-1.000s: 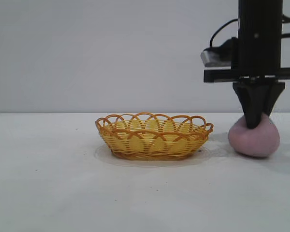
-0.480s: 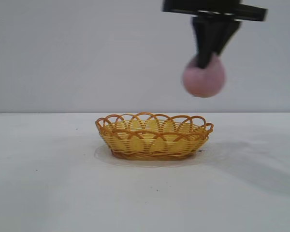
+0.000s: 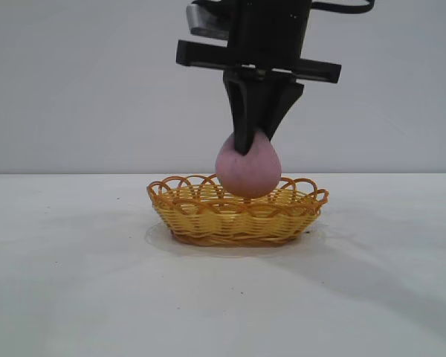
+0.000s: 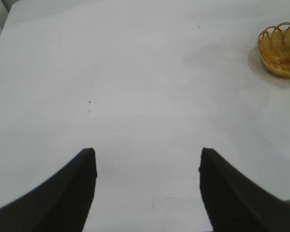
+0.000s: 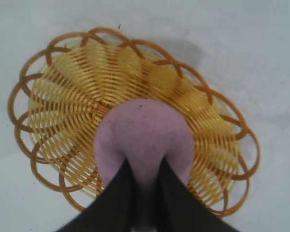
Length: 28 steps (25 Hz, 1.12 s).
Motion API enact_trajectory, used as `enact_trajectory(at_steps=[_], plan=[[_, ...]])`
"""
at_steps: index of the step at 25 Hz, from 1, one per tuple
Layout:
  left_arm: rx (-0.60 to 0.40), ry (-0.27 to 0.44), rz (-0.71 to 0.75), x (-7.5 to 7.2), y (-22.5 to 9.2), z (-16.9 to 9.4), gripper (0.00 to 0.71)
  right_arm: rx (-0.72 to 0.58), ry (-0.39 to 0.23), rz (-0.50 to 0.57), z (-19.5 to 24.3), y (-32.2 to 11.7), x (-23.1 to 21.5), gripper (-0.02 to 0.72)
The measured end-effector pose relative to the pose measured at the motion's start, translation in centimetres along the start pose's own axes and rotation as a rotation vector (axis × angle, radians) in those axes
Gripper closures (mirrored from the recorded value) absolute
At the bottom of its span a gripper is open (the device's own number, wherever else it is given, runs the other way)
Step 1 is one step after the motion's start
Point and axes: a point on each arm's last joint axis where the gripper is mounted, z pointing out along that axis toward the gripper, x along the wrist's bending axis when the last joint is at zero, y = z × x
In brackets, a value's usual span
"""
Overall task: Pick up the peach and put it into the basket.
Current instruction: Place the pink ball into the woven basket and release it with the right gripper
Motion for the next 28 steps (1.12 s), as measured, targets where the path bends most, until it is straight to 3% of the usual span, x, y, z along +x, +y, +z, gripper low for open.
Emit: enact_trajectory(at_steps=[5, 10, 11, 17, 28], plan=[[0.0, 0.0, 0.0, 0.0, 0.0, 0.0, 0.302, -0.005, 0.002, 0.001, 0.0, 0.0, 0.0, 0.302], [0.0, 0.0, 0.0, 0.0, 0.0, 0.0, 0.302, 0.032, -0.005, -0.002, 0.0, -0.3, 0.0, 0.307], [0.0, 0.0, 0.0, 0.0, 0.0, 0.0, 0.302, 0.028, -0.013, -0.008, -0.2, -0.3, -0.1, 0.266], [0.0, 0.0, 0.0, 0.0, 0.0, 0.0, 0.302, -0.031, -0.093, -0.045, -3.3, 0.5, -1.0, 0.286], [0.0, 0.0, 0.0, 0.0, 0.0, 0.0, 0.302, -0.017, -0.169, 0.232, -5.5, -0.1, -12.2, 0.286]])
